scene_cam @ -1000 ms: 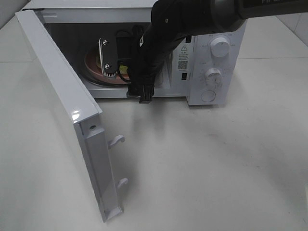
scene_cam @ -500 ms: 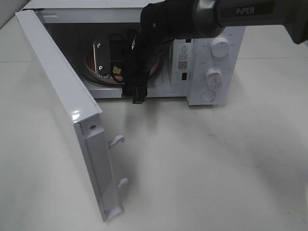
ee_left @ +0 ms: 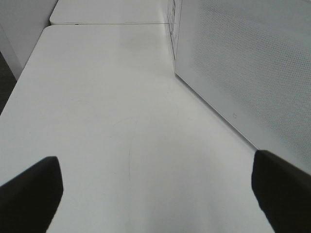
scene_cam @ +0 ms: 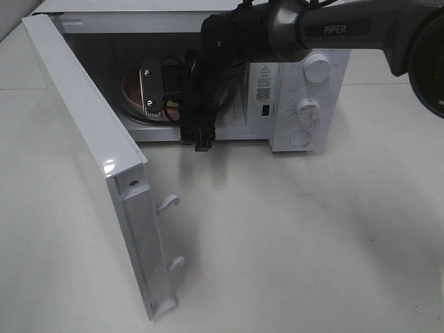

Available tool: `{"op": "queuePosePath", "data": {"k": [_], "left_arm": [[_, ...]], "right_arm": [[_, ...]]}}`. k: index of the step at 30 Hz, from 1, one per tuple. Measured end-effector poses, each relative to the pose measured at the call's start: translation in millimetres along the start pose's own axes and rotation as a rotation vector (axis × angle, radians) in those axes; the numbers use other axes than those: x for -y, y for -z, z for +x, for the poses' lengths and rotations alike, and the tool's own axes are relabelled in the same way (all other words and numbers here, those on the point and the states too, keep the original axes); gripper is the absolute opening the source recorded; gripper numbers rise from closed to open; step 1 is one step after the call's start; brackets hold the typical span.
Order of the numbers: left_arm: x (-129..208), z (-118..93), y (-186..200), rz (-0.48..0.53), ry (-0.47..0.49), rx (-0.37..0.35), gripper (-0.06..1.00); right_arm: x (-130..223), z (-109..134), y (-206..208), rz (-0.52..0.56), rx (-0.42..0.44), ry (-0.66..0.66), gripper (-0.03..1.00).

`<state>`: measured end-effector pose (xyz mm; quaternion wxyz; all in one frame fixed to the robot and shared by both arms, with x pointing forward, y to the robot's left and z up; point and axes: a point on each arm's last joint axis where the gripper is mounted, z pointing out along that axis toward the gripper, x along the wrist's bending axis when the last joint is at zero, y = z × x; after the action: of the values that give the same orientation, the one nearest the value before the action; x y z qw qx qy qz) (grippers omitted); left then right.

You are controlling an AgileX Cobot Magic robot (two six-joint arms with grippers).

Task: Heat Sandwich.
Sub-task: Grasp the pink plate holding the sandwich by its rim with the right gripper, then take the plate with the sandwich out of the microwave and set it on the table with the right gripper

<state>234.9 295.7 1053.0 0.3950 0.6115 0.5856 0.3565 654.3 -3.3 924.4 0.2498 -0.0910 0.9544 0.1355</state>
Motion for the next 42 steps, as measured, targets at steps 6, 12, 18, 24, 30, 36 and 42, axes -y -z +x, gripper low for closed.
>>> {"op": "queuePosePath", "data": {"k": [6, 12, 18, 24, 30, 36, 42], "left_arm": [[0.0, 0.0, 0.0, 0.000, 0.000, 0.000, 0.99], [0.0, 0.0, 0.0, 0.000, 0.000, 0.000, 0.99], [0.0, 0.0, 0.0, 0.000, 0.000, 0.000, 0.99], [0.0, 0.0, 0.0, 0.000, 0.000, 0.000, 0.99], [0.0, 0.0, 0.0, 0.000, 0.000, 0.000, 0.99], [0.0, 0.0, 0.0, 0.000, 0.000, 0.000, 0.99], [0.0, 0.0, 0.0, 0.000, 0.000, 0.000, 0.99]], "right_arm": [[4.9, 3.8, -8.8, 0.012, -0.020, -0.031, 0.71], [9.9, -0.1, -7.6, 0.019, -0.017, -0.064, 0.39], [10.7, -1.1, -6.6, 0.022, -0.020, -0.060, 0.06], [10.2, -0.8, -6.1, 0.023, -0.023, -0.046, 0.06], [10.5, -0.2, -5.2, 0.027, -0.033, -0.011, 0.05], [10.4, -0.2, 1.1, 0.034, -0.057, 0.021, 0.05], [11.2, 0.6, 9.9, 0.044, -0.090, 0.067, 0.05]]}}
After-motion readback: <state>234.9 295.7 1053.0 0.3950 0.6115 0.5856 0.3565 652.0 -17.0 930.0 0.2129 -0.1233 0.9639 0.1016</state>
